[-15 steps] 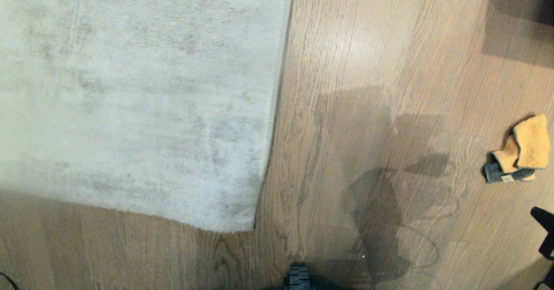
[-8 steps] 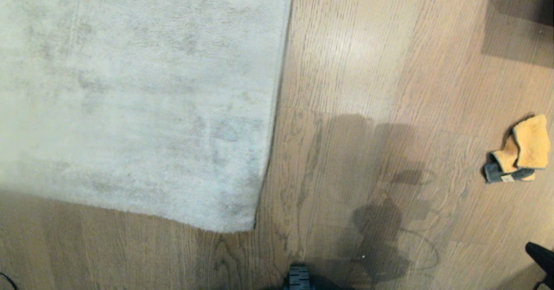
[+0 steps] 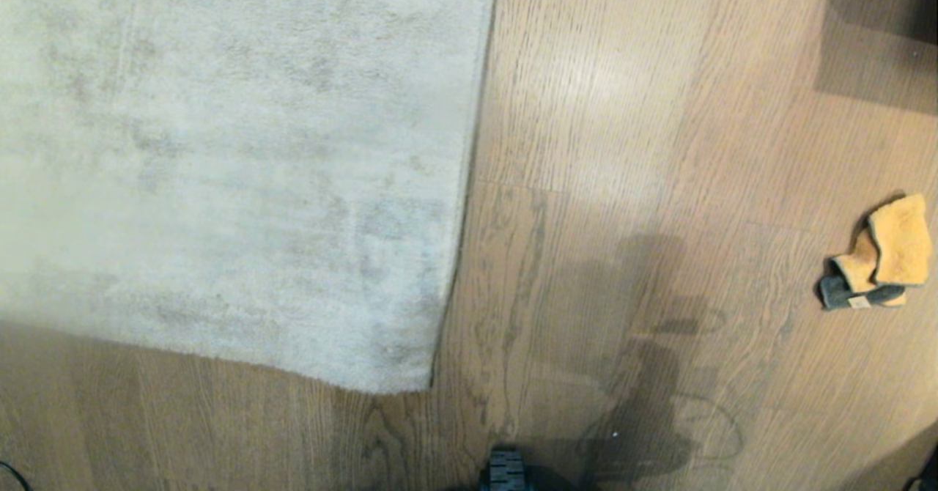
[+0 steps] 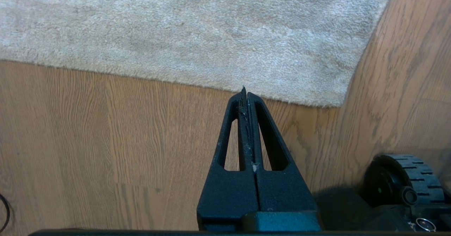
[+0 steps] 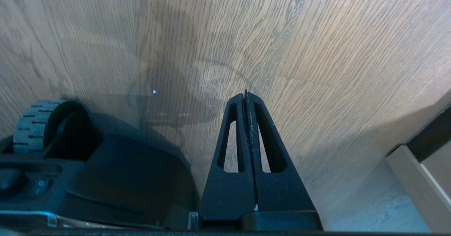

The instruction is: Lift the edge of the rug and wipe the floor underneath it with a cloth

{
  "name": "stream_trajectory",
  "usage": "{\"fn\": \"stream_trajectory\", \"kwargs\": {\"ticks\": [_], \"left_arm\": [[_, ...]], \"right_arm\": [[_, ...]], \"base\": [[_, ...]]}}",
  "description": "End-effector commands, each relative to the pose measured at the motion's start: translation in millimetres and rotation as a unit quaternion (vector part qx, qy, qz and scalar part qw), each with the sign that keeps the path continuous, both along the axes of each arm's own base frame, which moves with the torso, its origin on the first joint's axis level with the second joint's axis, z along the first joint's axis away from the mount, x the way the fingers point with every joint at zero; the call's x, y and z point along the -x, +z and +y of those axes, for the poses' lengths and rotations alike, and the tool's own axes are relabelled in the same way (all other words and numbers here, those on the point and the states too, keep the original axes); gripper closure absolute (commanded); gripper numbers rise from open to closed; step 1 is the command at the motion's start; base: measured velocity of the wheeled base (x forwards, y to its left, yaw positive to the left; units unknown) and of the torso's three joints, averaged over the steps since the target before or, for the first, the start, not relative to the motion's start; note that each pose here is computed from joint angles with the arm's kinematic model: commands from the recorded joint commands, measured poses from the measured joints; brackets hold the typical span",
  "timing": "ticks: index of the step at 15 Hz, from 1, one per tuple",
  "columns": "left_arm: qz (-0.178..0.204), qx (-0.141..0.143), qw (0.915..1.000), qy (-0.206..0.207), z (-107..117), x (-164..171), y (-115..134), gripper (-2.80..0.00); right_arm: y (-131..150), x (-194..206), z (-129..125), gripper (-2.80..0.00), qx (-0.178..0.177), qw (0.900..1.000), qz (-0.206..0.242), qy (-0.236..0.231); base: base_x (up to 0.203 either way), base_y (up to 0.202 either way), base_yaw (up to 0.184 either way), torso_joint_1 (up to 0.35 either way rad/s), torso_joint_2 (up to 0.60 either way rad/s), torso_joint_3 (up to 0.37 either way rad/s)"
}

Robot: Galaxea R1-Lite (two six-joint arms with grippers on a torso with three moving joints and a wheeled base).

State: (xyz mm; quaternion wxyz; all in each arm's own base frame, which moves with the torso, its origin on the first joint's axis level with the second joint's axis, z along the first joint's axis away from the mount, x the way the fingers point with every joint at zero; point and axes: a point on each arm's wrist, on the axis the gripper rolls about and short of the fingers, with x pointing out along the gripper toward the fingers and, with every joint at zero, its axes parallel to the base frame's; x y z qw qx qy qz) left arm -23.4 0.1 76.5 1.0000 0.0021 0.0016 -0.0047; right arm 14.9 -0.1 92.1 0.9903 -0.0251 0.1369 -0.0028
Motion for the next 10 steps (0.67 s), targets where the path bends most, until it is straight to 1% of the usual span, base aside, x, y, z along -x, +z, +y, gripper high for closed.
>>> {"fn": "stream_trajectory", "kwargs": {"ticks": [1, 4, 7, 10], "left_arm": [[0.0, 0.0, 1.0, 0.0, 0, 0, 0, 0.0], [0.0, -0.001, 1.0, 0.0, 0, 0, 0, 0.0], [0.0, 0.0, 1.0, 0.0, 0, 0, 0, 0.0], [0.0, 0.0, 1.0, 0.0, 0, 0, 0, 0.0]], "right_arm": [[-3, 11, 0, 0.0, 0.011, 0.999, -0.034, 0.005], [-12, 23, 1, 0.0, 0.036, 0.998, -0.051, 0.016], [-15, 30, 1, 0.0, 0.035, 0.996, -0.081, 0.022], [-17, 36, 1, 0.0, 0.035, 0.991, -0.123, 0.024]], "base": [[0.0, 0.0, 0.0, 0.0, 0.0, 0.0], [0.0, 0.0, 0.0, 0.0, 0.0, 0.0], [0.0, 0.0, 0.0, 0.0, 0.0, 0.0], [0.0, 0.0, 0.0, 0.0, 0.0, 0.0]]}}
